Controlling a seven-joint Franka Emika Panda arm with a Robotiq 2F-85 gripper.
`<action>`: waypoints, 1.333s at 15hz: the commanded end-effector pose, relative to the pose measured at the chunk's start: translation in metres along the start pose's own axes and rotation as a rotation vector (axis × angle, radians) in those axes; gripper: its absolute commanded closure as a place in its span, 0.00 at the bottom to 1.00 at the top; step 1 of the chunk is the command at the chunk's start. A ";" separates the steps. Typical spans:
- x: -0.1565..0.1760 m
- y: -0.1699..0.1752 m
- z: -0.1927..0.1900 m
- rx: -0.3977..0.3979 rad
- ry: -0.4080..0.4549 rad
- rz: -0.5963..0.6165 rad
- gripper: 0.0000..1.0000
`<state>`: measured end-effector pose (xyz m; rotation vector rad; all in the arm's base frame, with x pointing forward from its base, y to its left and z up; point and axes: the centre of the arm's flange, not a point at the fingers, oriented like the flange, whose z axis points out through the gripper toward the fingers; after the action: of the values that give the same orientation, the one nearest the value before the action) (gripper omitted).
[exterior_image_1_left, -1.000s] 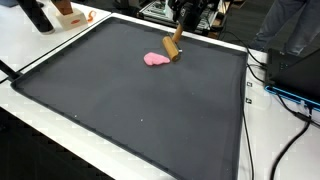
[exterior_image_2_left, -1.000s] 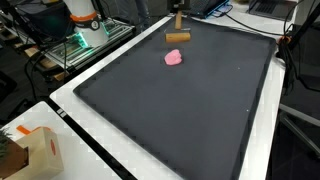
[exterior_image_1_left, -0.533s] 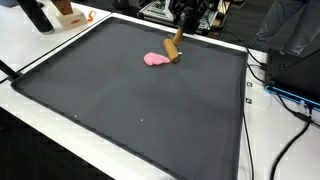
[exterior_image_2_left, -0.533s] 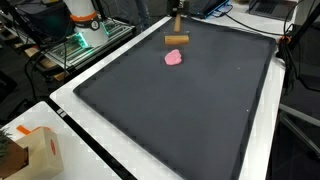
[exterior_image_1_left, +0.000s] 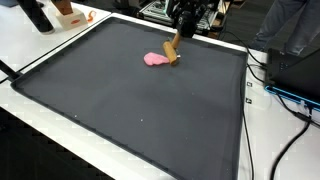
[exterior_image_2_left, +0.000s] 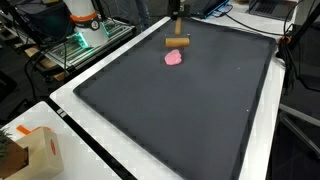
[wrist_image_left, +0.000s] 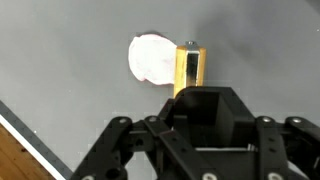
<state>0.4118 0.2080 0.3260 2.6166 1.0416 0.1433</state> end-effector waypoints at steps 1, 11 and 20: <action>-0.001 0.016 0.001 0.029 0.022 0.013 0.77; -0.012 0.071 -0.001 0.108 0.032 0.072 0.77; -0.020 0.127 -0.018 0.161 0.043 0.100 0.77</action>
<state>0.4717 0.1256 0.3650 2.8078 0.9572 0.1643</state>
